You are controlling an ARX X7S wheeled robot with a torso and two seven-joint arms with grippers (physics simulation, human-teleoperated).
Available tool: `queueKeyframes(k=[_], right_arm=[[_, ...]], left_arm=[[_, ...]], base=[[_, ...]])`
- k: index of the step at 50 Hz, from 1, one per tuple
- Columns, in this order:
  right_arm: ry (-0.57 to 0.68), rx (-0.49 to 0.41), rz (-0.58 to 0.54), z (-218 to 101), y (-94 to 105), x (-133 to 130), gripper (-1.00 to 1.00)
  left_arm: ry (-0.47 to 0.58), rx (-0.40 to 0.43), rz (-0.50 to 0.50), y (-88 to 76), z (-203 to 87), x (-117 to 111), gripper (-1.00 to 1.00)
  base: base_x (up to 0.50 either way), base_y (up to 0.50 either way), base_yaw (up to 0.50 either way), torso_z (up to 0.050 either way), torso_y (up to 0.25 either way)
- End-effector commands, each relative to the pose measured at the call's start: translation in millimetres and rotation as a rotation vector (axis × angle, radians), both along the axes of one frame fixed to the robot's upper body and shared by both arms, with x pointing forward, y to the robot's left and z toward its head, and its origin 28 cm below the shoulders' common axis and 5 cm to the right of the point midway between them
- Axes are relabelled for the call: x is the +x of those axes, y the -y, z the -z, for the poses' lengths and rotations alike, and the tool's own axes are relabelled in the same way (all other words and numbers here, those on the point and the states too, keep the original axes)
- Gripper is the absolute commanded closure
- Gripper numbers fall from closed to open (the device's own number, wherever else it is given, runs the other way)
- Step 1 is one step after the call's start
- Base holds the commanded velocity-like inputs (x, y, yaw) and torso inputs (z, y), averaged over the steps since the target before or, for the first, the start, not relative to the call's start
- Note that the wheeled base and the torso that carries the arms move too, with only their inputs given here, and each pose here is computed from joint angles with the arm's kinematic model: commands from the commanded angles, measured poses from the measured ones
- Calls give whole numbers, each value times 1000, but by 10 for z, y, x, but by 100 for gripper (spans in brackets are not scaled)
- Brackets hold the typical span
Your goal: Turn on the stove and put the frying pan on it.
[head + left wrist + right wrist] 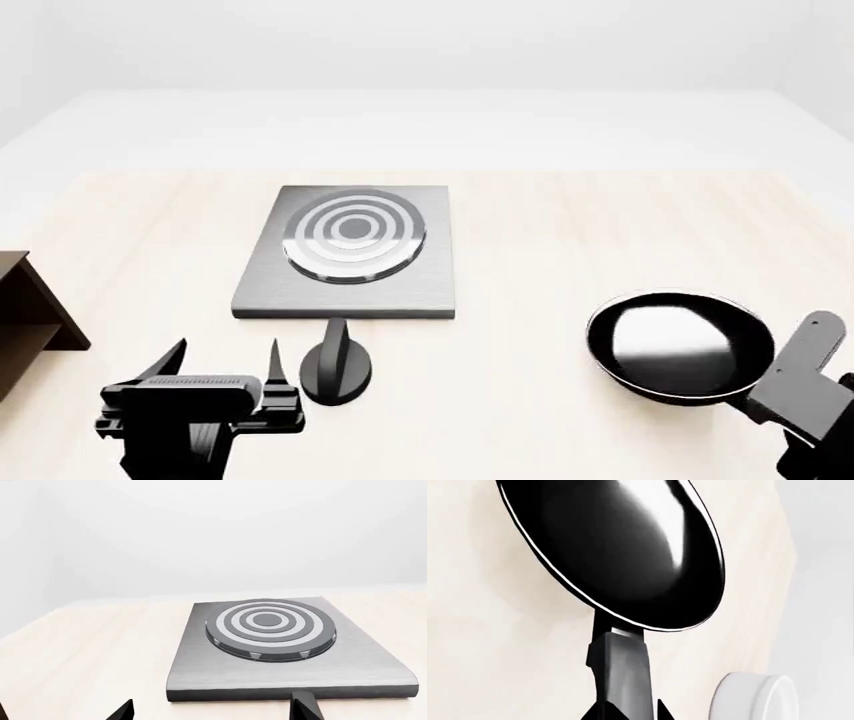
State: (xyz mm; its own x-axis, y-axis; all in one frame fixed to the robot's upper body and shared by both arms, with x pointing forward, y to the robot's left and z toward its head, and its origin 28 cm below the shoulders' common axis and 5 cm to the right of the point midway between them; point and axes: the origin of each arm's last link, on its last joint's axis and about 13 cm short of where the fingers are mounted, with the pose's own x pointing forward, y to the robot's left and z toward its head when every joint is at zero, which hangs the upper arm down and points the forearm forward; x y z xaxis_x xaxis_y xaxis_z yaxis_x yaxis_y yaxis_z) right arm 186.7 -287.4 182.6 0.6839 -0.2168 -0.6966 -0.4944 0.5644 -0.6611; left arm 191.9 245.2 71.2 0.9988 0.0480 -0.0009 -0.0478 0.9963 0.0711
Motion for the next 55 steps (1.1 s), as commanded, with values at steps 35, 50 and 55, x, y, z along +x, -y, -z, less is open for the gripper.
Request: queueKeyframes(k=[35,50,55], right_arm=[[326,33,-129,-938,-256,229,100],[426,117,-178,-1003,-403,450,100],[463,155,-186,-1049,-467,528,100]], left_arm=[[-2,-1,-1,-12,14,-15,-100],[-5,-1,-3,-12,19,-17,-100],[1,-3,0,-8,19,-21,-100]], base=[[0,0,0,0,1],[0,0,0,0,1],[0,0,0,0,0]])
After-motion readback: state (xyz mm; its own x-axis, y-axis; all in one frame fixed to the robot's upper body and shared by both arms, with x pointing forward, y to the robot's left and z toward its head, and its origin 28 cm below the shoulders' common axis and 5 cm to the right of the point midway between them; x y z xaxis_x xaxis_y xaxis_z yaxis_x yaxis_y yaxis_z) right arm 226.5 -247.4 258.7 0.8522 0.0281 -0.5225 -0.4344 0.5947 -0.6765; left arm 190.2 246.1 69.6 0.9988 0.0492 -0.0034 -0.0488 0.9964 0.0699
